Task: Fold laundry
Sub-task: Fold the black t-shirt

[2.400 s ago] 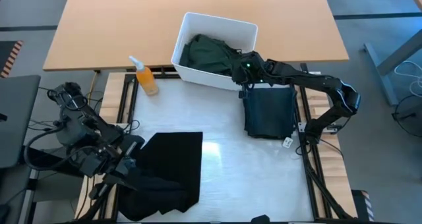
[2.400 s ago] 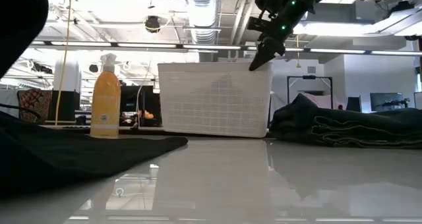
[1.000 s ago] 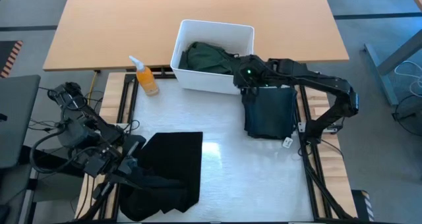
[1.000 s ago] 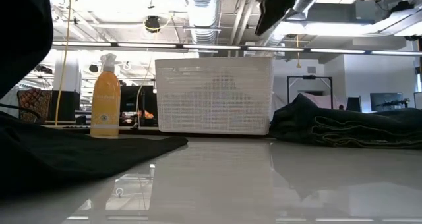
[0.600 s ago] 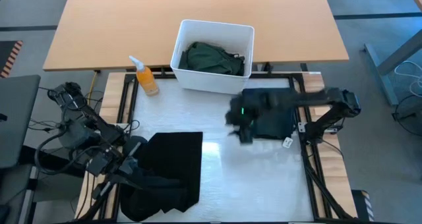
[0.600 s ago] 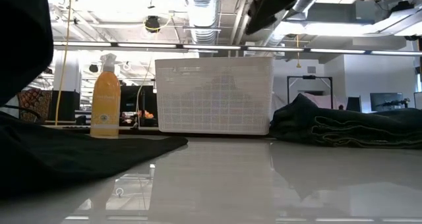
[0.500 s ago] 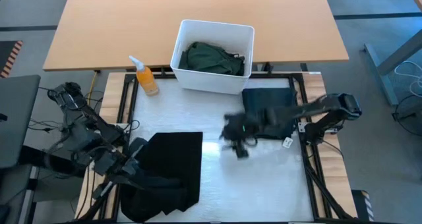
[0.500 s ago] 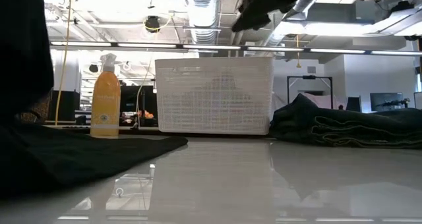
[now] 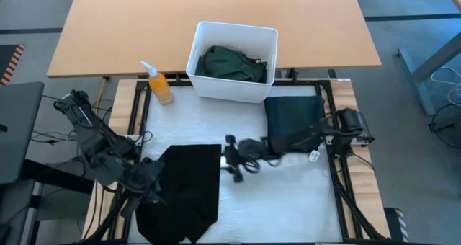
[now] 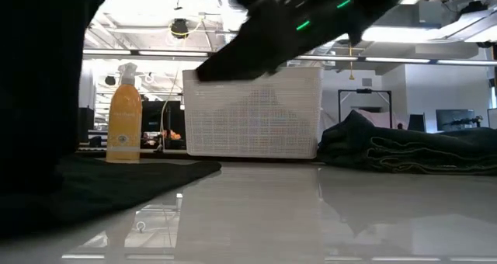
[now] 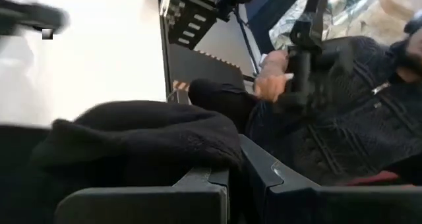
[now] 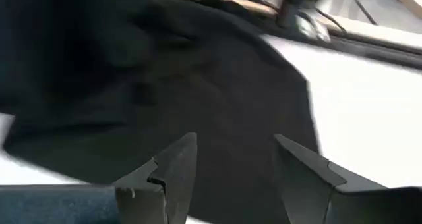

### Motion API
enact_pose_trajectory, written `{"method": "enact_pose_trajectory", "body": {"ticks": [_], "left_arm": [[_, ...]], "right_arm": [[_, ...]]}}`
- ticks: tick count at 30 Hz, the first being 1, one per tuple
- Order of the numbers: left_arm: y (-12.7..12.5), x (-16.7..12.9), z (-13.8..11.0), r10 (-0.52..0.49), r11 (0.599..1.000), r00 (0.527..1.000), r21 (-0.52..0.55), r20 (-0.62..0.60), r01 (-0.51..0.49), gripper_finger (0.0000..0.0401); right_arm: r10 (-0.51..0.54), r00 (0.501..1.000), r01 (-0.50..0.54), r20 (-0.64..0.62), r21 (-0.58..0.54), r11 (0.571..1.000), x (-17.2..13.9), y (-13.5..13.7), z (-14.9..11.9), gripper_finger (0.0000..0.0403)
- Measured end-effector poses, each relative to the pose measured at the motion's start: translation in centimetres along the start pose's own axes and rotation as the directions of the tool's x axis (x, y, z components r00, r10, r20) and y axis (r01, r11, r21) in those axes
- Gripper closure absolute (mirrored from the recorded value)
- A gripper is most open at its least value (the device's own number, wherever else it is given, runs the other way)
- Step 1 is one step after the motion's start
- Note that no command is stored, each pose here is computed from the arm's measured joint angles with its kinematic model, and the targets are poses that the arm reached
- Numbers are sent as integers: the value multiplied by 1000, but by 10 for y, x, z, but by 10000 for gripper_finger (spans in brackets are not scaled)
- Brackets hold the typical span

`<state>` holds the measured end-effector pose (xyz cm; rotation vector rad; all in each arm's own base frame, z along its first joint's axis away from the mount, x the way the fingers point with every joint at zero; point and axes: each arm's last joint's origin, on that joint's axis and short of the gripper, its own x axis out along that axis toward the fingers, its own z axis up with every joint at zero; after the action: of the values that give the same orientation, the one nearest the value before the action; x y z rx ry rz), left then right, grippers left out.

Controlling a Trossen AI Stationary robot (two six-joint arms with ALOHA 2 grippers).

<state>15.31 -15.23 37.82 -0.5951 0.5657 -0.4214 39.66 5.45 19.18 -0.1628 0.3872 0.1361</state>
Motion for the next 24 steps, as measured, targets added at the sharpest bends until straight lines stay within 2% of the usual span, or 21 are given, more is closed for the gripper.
{"method": "enact_pose_trajectory", "body": {"ticks": [5,11,14,16,19,22,24], "left_arm": [[4,3,-5,18,998,1000,-60,-16,-19,401],[4,3,-5,13,998,1000,-57,-26,-14,401],[4,3,-6,11,999,999,-41,-38,-12,401],[5,3,-7,13,1000,999,-24,-52,-14,401],[6,2,-8,12,1000,997,0,-72,-12,401],[7,-1,-8,14,999,997,30,-74,-12,401],[7,-5,-7,9,998,998,57,-67,-5,401]], "right_arm": [[-87,994,91,-63,64,994,45,-53,-11,187],[86,989,-61,-123,191,980,90,-95,-31,187],[126,973,-84,-194,212,974,108,-97,-45,188],[141,967,-103,-210,185,977,114,-94,-45,198],[157,951,-123,-265,141,982,115,-85,-45,253],[174,928,-143,-329,116,983,105,-79,-38,354],[195,900,-162,-391,117,980,89,-75,-25,382]]}}
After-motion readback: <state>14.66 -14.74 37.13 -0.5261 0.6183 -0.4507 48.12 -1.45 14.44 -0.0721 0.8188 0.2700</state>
